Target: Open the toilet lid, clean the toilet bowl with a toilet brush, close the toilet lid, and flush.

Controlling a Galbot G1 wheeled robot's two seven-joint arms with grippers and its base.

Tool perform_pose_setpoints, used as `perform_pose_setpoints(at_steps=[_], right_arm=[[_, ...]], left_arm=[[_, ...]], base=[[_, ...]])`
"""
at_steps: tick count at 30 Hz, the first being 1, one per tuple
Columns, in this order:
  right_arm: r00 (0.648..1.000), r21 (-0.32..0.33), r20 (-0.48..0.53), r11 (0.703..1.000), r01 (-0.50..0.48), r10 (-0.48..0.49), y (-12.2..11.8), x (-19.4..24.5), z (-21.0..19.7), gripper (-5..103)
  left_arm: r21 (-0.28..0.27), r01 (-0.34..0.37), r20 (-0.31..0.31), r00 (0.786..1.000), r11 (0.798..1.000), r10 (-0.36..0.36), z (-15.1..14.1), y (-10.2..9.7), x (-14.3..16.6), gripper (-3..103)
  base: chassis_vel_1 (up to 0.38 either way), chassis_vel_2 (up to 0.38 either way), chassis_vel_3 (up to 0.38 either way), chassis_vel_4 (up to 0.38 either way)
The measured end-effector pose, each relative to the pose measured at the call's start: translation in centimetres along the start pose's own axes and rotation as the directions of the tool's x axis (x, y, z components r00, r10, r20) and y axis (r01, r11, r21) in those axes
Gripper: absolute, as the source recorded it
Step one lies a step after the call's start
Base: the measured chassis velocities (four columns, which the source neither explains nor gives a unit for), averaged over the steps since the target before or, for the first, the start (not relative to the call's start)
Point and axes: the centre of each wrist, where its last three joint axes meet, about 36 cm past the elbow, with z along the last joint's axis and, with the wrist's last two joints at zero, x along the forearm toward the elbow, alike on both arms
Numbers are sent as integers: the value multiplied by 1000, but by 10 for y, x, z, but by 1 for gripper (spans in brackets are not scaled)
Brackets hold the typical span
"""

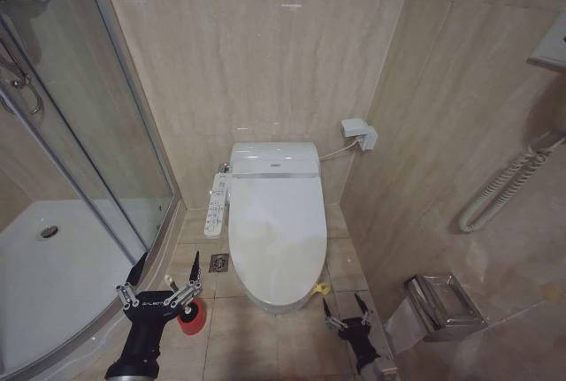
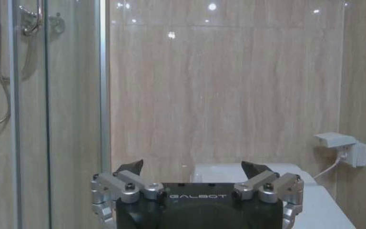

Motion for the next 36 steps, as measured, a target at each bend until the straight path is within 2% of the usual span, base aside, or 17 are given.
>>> perform_pose_setpoints(at_steps=[14,21,36], right_arm=[[1000,21,6,1000,-14,14,-2,-10,3,100],[998,50,-12,997,-54,55,-8,-23,20,100],[998,57,-18,996,-66,67,-9,-49,35,100]], left_arm=[[0,0,0,1000,1000,0,0,0,0,100],[0,0,0,1000,1000,0,0,0,0,100],[0,0,0,1000,1000,0,0,0,0,100]], base=[[0,0,0,0],[0,0,0,0],[0,0,0,0]])
